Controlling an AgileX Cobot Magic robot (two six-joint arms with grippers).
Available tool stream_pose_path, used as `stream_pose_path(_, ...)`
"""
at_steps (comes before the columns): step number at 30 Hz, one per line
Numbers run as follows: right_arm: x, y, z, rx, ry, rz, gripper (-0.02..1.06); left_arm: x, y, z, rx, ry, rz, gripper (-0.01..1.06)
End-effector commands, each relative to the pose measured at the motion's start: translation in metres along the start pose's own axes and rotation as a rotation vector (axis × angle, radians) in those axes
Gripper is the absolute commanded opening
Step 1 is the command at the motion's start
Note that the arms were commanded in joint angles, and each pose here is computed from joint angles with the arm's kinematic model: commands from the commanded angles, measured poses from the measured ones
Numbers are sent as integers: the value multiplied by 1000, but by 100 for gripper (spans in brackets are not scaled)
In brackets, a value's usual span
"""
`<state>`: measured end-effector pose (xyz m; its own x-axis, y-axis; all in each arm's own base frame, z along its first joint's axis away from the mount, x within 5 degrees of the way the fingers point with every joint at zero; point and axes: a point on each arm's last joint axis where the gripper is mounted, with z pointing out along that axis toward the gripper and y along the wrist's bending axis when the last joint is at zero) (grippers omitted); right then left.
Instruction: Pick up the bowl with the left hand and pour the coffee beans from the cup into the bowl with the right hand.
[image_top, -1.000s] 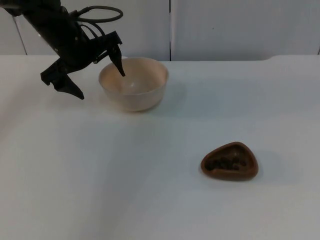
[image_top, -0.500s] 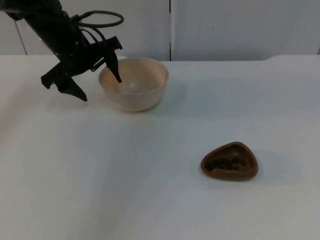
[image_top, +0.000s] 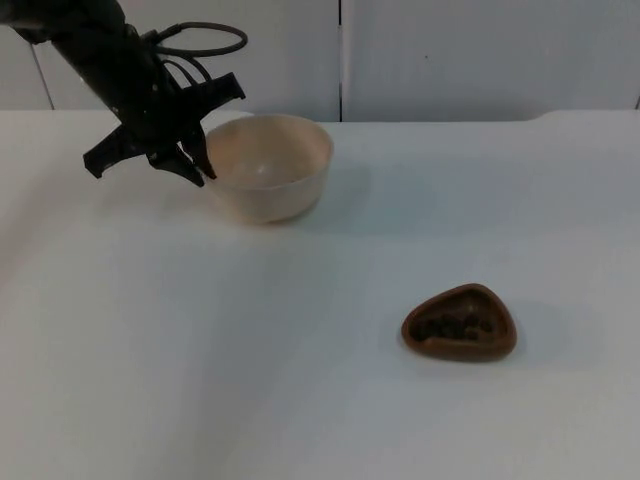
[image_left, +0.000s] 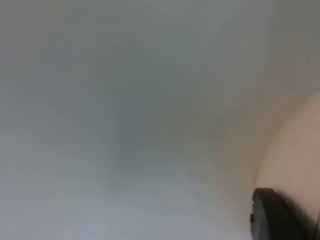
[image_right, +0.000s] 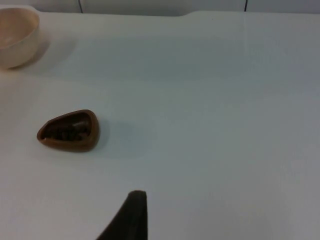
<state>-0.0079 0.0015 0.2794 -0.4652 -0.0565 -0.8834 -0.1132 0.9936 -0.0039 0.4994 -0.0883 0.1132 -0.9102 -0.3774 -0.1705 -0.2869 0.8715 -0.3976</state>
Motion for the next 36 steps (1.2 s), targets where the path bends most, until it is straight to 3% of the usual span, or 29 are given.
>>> stream_pose_path(1,0,0,0,10,-10,-6,105,-1,-4,-2,18,-6,-6,0)
stream_pose_path(15,0,0,0,10,-10,-6,105,-2,-15,-38,16,-16,37,0)
stream_pose_path(29,0,0,0,10,-10,-6,105,7,-21,-78,-54,48,168,0)
stream_pose_path(36,0,0,0,10,-10,-6,105,23,-35,-90,-145,83,275,0)
